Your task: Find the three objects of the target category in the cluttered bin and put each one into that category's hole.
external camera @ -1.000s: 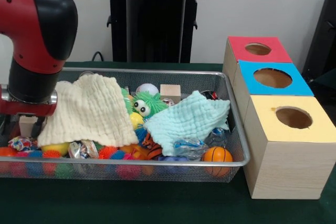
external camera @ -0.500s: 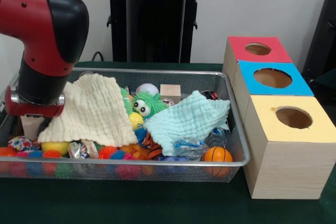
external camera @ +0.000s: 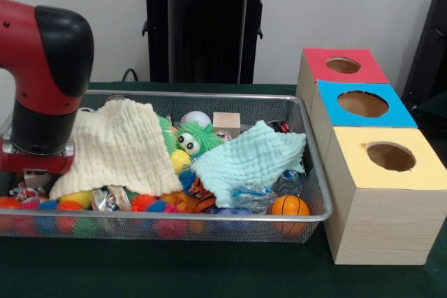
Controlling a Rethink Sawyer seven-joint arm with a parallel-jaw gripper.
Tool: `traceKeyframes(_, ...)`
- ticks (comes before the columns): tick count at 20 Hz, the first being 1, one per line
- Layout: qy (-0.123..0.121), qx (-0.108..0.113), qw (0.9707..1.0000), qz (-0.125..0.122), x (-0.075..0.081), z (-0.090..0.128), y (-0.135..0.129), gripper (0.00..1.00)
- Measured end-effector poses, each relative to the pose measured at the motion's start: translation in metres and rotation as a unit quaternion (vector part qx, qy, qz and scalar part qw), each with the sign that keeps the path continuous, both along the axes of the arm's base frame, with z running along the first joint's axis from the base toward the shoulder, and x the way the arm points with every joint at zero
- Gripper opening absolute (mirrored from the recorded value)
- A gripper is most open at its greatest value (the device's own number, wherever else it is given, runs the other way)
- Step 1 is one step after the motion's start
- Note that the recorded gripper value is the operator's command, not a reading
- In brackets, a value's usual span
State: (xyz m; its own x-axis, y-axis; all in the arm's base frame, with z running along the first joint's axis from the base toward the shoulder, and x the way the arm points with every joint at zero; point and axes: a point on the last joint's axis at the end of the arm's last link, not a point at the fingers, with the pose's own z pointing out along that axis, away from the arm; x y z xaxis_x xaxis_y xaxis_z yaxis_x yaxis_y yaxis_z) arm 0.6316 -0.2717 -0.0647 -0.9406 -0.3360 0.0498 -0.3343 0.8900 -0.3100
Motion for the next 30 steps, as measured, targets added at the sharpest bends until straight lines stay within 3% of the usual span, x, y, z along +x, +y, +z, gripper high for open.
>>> traceKeyframes(6, -0.018, 0.037, 0.9985, -0.035, -0.001, 0.000, -0.014, 1.00)
traceKeyframes(7, -0.022, 0.041, 0.9982, -0.037, 0.000, 0.000, -0.015, 0.00)
traceKeyframes(26, -0.023, 0.045, 0.9979, -0.040, 0.002, 0.002, -0.016, 0.00)
traceKeyframes(30, -0.016, 0.060, 0.9972, -0.040, 0.005, 0.009, 0.000, 0.00)
